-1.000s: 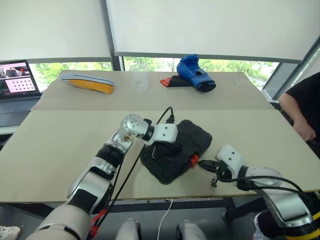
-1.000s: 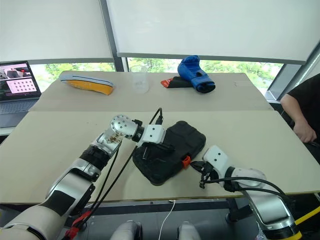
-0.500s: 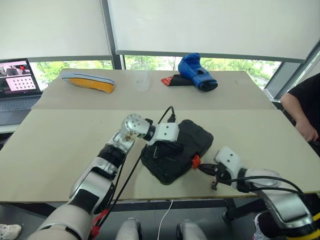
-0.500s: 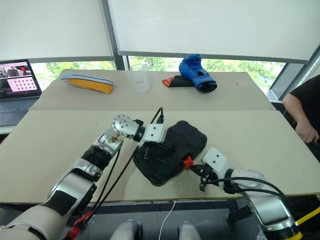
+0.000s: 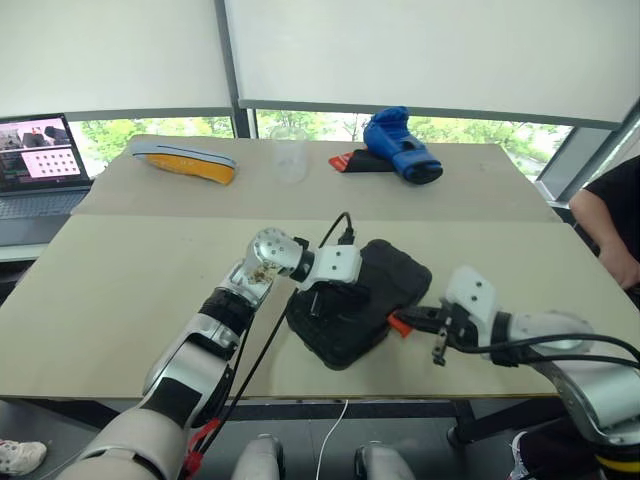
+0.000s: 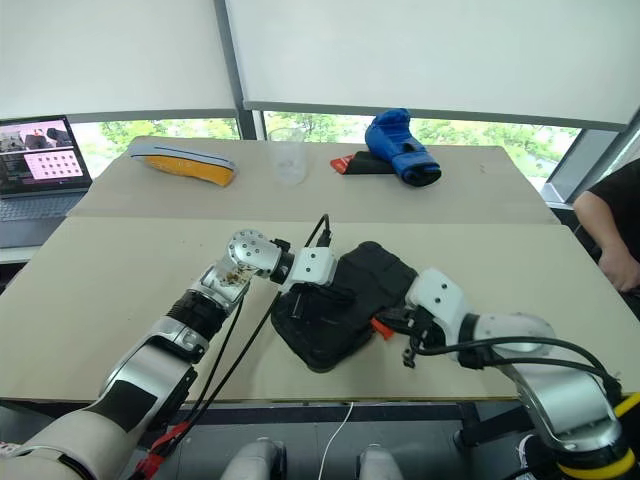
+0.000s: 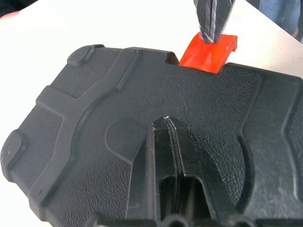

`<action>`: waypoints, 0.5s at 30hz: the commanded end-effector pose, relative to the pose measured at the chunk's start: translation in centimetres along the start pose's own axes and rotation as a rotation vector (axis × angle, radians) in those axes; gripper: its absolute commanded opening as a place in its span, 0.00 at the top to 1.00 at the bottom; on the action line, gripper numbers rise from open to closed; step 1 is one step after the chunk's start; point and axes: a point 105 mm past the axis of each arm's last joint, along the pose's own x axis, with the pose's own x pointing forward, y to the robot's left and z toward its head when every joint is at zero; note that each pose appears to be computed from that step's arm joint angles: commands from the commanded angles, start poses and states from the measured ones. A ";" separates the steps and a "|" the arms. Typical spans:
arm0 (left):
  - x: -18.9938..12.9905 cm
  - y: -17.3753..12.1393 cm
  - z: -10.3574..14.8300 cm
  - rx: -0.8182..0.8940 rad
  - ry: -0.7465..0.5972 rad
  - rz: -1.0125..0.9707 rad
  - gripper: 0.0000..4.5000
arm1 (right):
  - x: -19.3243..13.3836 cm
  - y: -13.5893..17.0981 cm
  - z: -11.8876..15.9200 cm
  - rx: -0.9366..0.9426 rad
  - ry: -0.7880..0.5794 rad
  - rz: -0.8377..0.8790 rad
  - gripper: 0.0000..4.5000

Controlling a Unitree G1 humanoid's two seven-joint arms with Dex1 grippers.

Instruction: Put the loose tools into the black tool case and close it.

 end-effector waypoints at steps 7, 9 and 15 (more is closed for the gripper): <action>0.4 -2.0 -3.0 -0.064 0.090 -0.059 0.99 | 0.3 -1.3 2.5 -0.061 -0.076 -0.036 1.00; 0.4 -1.9 -2.9 -0.063 0.089 -0.058 0.99 | 0.9 -1.1 2.3 -0.058 -0.075 -0.029 1.00; 0.3 -1.8 -2.9 -0.061 0.091 -0.052 0.99 | 2.2 -0.1 0.0 -0.013 -0.021 -0.012 1.00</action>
